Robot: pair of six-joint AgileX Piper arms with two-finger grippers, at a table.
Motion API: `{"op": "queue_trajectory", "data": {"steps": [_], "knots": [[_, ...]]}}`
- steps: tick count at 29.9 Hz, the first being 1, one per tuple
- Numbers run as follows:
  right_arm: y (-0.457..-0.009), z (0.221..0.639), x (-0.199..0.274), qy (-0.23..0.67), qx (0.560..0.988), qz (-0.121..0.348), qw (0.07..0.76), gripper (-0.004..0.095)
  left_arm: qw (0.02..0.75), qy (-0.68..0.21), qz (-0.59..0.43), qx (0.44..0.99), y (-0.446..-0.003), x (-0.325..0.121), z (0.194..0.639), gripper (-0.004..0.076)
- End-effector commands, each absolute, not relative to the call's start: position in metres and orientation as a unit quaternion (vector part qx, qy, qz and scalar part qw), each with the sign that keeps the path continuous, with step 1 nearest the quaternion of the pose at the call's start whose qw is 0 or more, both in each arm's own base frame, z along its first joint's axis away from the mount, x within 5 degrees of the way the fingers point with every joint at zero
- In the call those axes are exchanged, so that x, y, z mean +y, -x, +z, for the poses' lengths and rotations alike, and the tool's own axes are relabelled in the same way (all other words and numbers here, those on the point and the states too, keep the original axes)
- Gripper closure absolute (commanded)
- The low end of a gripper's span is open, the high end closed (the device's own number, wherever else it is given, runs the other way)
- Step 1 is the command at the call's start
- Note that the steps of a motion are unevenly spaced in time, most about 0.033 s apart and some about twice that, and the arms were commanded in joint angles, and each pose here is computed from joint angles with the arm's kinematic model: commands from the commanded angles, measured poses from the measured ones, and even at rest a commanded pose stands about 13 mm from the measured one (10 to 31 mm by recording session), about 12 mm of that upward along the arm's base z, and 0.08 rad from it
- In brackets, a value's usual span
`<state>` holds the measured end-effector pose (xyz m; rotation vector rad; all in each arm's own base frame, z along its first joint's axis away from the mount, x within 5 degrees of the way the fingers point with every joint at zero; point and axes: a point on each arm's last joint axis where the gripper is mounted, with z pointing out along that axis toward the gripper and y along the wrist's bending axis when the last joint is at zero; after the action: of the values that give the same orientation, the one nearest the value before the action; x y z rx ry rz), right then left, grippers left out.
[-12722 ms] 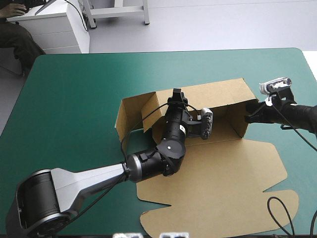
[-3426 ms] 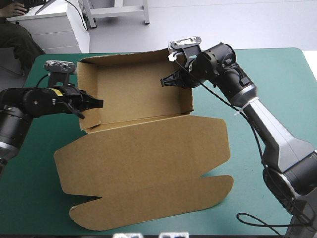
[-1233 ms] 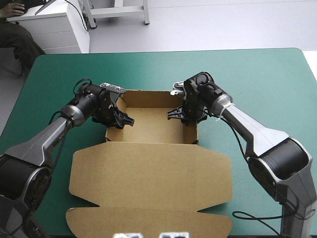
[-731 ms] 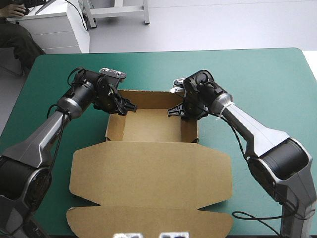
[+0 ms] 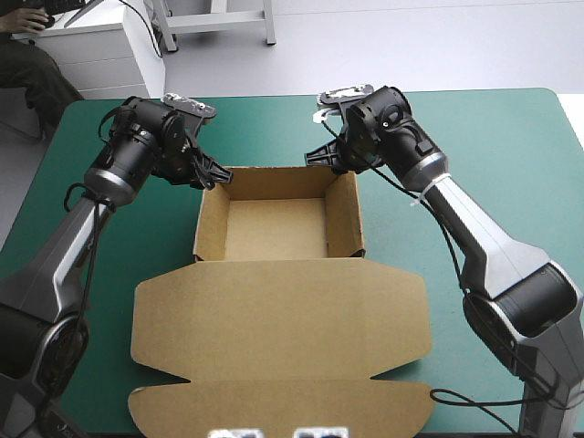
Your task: Fold the box
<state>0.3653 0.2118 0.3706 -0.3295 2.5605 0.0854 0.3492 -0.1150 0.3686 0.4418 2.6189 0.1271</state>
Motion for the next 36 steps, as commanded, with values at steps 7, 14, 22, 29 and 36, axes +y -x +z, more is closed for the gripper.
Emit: {"op": "queue_trajectory", "data": {"steps": [7,14,22,29,36], "knots": [[-0.342,0.419,0.199,0.121,0.934,0.058,0.330,0.0513,0.365,-0.133,0.066,0.919,-0.273,-0.078,0.465,0.0731],[-0.342,0.421,0.198,0.114,0.934,0.061,0.332,0.0514,0.431,-0.129,0.049,0.892,-0.212,-0.056,0.502,0.0731],[-0.348,0.420,0.186,0.094,0.939,0.081,0.321,0.0516,0.410,-0.139,0.042,0.900,-0.149,-0.035,0.457,0.0731],[-0.354,0.412,0.180,0.087,0.945,0.110,0.295,0.0517,0.424,-0.149,0.039,0.892,-0.094,-0.014,0.393,0.0731],[-0.362,0.377,0.188,0.100,0.959,0.102,0.243,0.0517,0.411,-0.148,0.037,0.899,-0.055,0.000,0.333,0.0731]]}}
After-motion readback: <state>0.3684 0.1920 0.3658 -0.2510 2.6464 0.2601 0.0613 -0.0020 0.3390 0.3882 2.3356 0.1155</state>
